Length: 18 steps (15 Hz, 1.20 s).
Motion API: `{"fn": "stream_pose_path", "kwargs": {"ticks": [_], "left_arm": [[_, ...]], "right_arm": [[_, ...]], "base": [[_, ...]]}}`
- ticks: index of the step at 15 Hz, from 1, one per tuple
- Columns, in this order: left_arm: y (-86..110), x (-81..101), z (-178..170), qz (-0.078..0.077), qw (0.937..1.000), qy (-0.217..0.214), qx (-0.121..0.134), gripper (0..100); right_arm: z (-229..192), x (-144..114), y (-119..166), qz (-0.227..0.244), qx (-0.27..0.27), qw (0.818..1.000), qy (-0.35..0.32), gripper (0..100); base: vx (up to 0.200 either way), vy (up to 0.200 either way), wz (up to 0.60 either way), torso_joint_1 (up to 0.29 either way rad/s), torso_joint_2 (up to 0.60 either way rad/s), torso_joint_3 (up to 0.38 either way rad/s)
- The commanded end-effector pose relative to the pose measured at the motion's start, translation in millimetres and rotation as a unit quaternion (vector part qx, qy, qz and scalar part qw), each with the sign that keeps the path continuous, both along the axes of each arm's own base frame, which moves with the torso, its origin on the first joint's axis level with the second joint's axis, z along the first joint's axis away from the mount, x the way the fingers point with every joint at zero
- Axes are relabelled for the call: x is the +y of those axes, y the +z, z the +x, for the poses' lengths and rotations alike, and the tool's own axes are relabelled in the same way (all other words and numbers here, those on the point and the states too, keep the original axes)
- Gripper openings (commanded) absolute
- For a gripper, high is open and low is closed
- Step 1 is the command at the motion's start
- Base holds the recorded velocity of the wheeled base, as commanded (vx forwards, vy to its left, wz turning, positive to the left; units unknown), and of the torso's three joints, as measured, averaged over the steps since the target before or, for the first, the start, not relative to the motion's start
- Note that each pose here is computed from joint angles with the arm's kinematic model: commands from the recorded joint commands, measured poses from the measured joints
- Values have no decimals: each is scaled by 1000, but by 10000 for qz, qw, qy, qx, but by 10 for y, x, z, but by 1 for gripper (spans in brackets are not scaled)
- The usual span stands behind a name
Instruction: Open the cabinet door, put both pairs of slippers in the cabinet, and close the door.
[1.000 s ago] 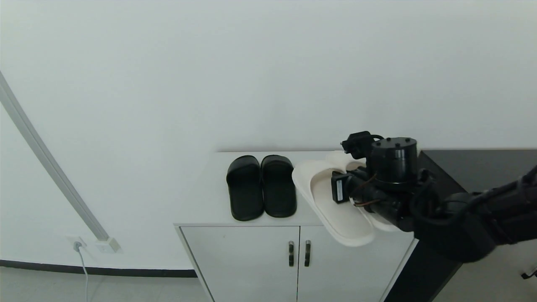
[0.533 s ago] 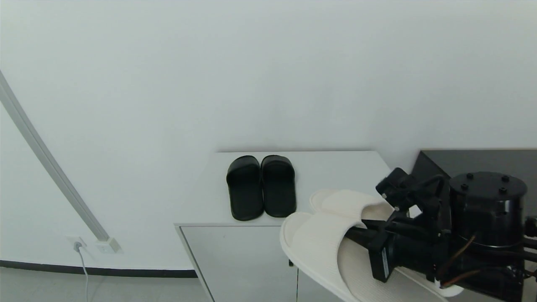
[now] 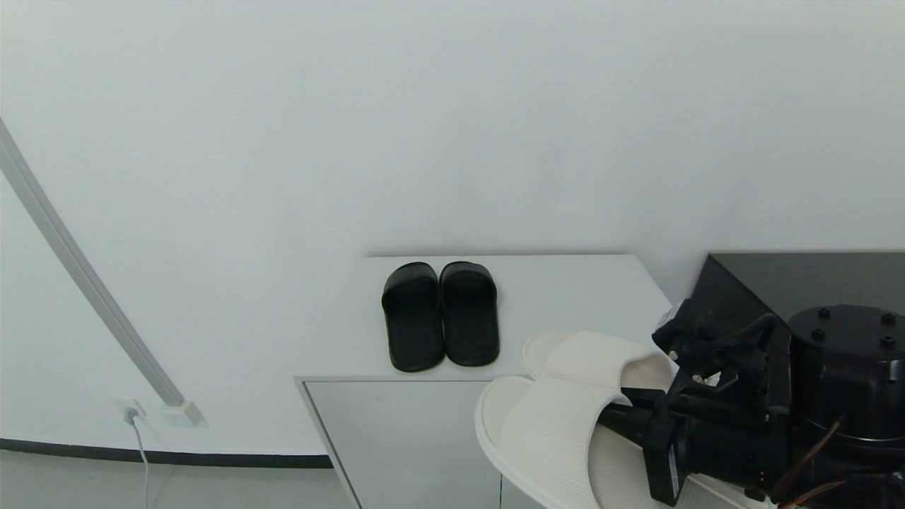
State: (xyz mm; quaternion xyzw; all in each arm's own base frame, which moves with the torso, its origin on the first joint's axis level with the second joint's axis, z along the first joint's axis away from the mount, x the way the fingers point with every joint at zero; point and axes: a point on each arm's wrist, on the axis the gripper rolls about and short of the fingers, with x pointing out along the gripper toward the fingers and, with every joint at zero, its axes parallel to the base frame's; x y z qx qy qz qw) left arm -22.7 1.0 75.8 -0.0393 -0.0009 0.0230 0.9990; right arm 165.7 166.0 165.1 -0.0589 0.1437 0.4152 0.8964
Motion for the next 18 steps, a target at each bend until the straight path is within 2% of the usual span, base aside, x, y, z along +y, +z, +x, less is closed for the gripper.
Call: {"fn": "stream_pose_path", "kwargs": {"ticks": [1,8,18], "left_arm": [[-1,0,1,2,10000,0,8,0],[4,0,0,2,10000,0,0,0],[4,0,0,2,10000,0,0,0]], "right_arm": [[7,7,-19,-32,22,10000,2,0],[-16,-10,-48,-71,58,10000,26,0],[-12,-11,-59,-76,88,9999,21,0]], "base": [[-200,0,0,7,-2,2],[-200,0,0,3,4,4],[0,0,0,0,0,0]]}}
